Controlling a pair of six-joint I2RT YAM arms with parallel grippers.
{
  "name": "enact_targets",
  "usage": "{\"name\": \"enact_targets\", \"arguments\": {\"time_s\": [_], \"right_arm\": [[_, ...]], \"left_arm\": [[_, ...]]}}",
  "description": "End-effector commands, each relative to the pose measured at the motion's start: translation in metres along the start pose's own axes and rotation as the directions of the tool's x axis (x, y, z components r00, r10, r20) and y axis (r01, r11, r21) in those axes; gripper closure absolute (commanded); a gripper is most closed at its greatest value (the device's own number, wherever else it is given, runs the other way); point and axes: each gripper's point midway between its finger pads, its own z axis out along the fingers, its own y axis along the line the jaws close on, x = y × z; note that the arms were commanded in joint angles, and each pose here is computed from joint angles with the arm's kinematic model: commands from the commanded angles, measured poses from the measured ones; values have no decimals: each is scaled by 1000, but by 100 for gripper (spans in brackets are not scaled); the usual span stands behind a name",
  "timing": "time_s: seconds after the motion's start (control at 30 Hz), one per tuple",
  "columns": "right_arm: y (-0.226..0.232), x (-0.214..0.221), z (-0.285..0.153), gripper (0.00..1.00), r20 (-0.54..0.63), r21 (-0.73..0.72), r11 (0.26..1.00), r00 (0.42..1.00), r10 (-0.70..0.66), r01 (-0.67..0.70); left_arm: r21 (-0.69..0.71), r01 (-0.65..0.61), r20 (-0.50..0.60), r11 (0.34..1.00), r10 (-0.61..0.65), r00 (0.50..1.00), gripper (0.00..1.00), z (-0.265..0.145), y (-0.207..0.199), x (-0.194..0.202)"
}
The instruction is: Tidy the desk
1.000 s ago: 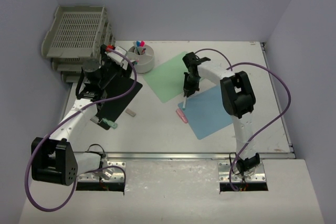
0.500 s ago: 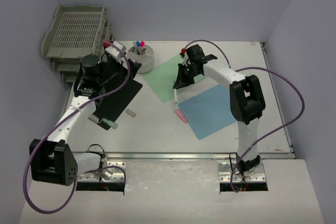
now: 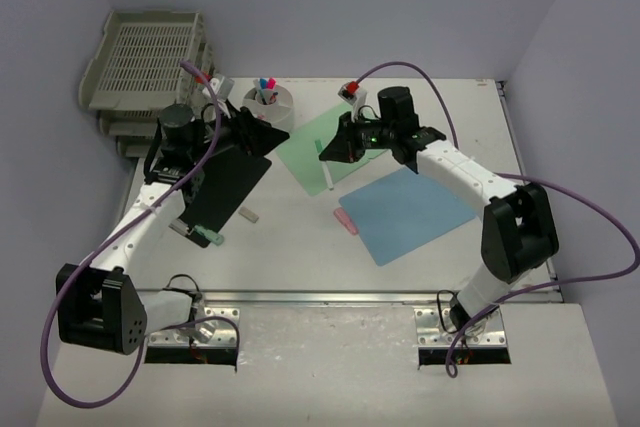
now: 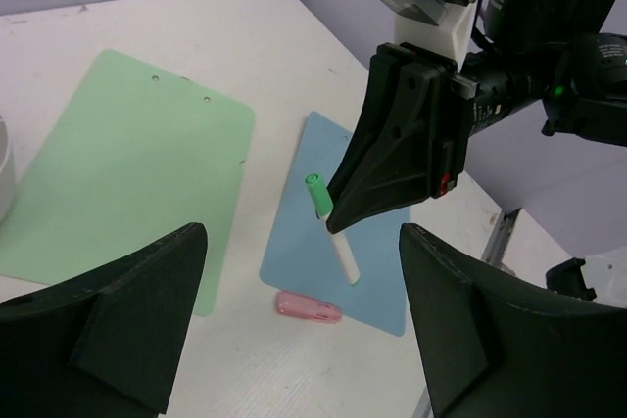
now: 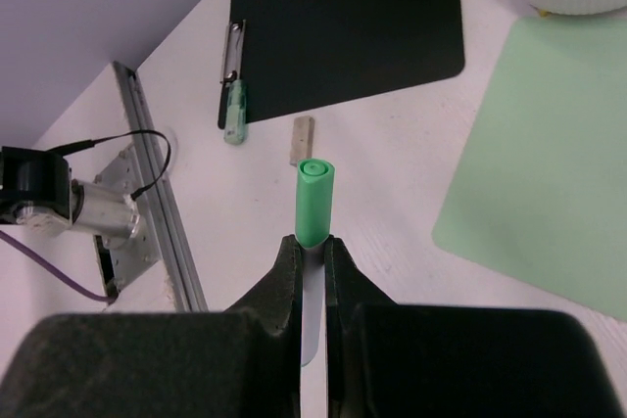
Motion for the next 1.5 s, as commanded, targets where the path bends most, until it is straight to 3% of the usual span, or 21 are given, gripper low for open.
{"name": "enact_targets", "arguments": {"time_s": [0.0,0.27,0.63,0.73,0.93,0.97,1.07,1.2,1.37,1.47], "right_arm": [[29,-20,7,100,62,-114,989,994,-90,97],[50,-32,13,100,65,-162,981,993,-98,107],[78,-40,15,100,58,-237,966,994,-91,102],[83,-39,17,100,52,-248,964,995,-90,101],[82,-44,20,100,61,-244,964,994,-94,106],[82,-45,20,98,63,-240,965,994,-94,106],[80,-46,21,75,60,-230,968,994,-89,100],[64,-43,21,26,38,-136,988,997,-64,69],[47,-35,15,21,28,-75,995,998,-60,62],[30,-32,7,20,38,-30,999,999,-26,27]], "left_arm": [[60,23,-23,998,-22,1000,24,11,-20,11],[16,48,-65,999,-47,997,41,24,-12,34],[21,45,-71,999,-43,997,53,32,-11,38],[30,47,-69,998,-45,997,61,33,-12,39],[63,58,-71,996,-54,996,97,32,-19,39],[65,58,-71,996,-54,996,100,31,-19,39],[57,50,-71,997,-46,996,100,31,-19,37],[-19,-5,-59,1000,4,998,100,28,-3,26],[-166,-143,-30,976,140,990,100,19,30,-4],[-314,-246,-11,917,255,967,100,9,58,-31]]}}
